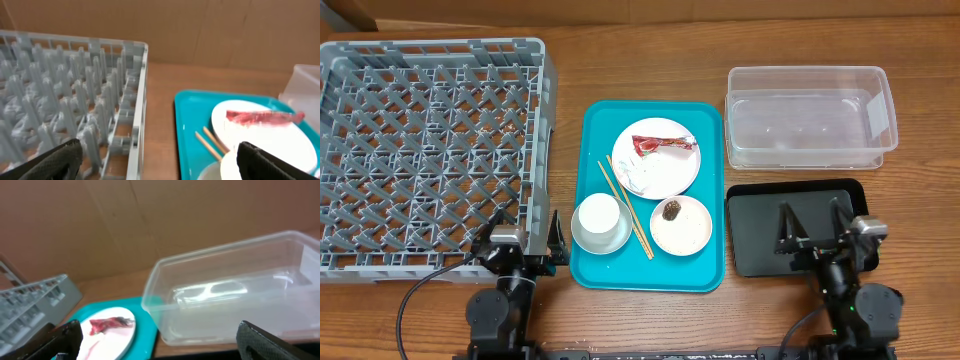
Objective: Sort waste into correct bins and load items into the dishwasher
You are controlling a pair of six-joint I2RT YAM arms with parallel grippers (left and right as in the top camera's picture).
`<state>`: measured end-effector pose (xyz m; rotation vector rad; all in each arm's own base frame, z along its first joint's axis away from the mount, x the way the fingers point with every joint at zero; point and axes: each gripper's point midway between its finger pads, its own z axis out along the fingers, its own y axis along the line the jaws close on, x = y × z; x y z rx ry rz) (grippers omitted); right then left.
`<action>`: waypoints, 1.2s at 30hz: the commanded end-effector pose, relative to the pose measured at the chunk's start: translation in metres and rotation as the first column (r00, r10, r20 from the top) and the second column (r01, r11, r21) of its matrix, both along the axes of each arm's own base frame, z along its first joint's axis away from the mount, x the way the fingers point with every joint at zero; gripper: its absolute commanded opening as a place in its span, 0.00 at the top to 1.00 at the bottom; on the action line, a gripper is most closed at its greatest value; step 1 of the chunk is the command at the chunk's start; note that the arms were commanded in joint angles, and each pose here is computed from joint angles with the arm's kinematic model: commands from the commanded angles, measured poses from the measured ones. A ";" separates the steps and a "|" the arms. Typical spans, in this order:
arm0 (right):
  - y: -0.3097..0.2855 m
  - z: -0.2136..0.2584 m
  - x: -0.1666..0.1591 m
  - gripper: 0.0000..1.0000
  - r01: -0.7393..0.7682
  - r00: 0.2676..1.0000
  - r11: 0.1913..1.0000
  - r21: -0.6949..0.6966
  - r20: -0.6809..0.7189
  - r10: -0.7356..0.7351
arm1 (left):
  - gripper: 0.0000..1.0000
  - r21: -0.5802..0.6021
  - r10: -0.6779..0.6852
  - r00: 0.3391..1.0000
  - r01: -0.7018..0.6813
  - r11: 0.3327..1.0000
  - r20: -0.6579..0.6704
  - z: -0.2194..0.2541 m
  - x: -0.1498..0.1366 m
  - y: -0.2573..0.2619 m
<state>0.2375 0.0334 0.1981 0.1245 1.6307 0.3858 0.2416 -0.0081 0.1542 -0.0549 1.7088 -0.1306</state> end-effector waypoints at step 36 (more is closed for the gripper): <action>0.136 0.062 0.095 0.10 -0.690 0.641 0.669 -0.276 -0.662 0.387 | 0.00 -0.029 -0.003 0.721 -0.023 0.999 -0.693 0.050 -0.016 -0.001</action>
